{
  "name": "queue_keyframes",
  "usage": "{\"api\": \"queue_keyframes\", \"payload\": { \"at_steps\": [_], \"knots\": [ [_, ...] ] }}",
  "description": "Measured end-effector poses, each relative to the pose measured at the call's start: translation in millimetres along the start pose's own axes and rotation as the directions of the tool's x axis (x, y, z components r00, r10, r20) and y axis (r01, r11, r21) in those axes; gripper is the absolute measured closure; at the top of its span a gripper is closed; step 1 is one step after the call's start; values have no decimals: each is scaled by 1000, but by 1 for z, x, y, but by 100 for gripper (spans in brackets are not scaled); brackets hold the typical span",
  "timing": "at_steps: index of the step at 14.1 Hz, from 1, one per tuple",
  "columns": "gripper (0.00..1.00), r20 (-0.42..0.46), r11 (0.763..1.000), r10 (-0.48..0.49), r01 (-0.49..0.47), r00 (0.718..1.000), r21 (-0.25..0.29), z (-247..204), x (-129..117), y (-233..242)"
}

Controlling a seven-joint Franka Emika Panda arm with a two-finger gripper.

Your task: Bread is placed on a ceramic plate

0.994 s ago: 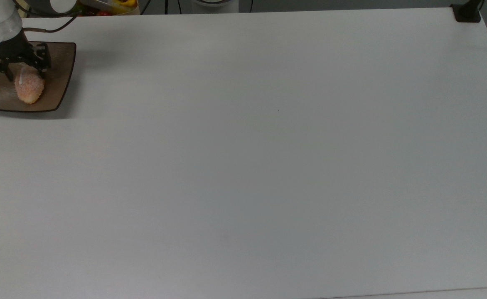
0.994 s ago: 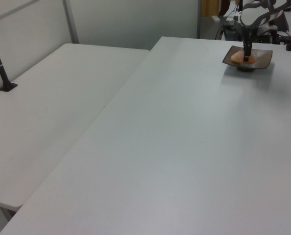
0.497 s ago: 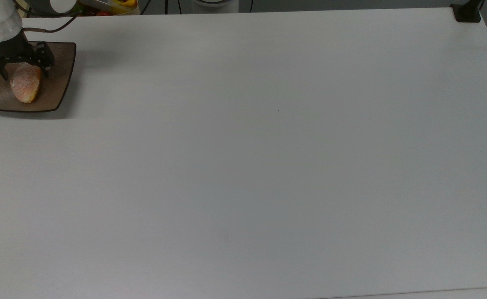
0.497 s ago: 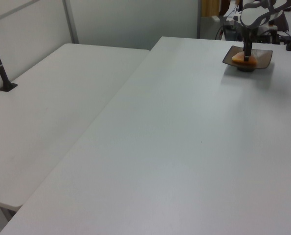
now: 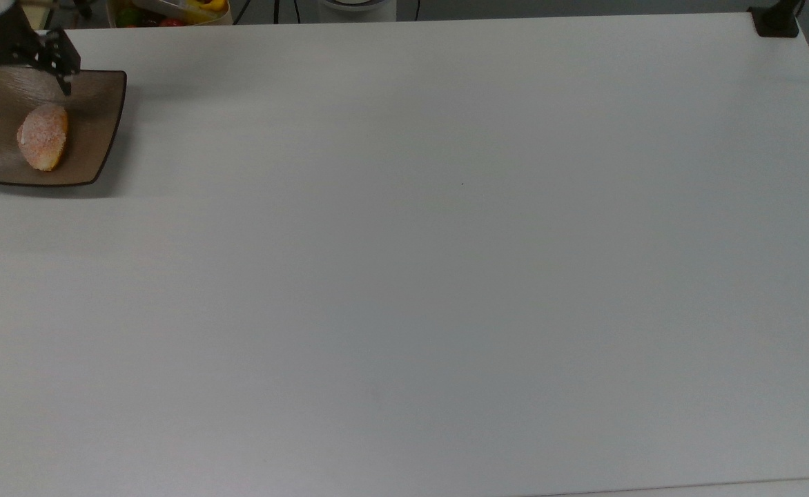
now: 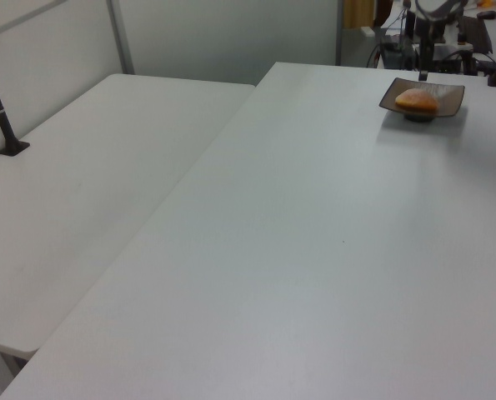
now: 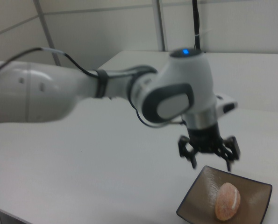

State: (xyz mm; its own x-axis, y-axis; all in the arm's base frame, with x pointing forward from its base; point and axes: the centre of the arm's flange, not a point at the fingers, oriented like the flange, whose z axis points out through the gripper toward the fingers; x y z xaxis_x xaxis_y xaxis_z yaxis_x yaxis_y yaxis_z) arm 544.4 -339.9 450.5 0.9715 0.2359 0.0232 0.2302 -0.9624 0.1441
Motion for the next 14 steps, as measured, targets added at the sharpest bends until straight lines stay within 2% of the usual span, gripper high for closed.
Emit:
{"api": "queue_keyframes", "payload": {
  "at_steps": [3,7,11,14],
  "knots": [
    [0,-13,995,88,-87,996,51,-99,3,-43],
    [0,-11,976,184,-181,983,125,-177,15,-103],
    [0,7,974,133,-132,991,182,-232,23,-184],
    [0,13,980,64,-66,998,190,-252,38,-250]
  ]
}}
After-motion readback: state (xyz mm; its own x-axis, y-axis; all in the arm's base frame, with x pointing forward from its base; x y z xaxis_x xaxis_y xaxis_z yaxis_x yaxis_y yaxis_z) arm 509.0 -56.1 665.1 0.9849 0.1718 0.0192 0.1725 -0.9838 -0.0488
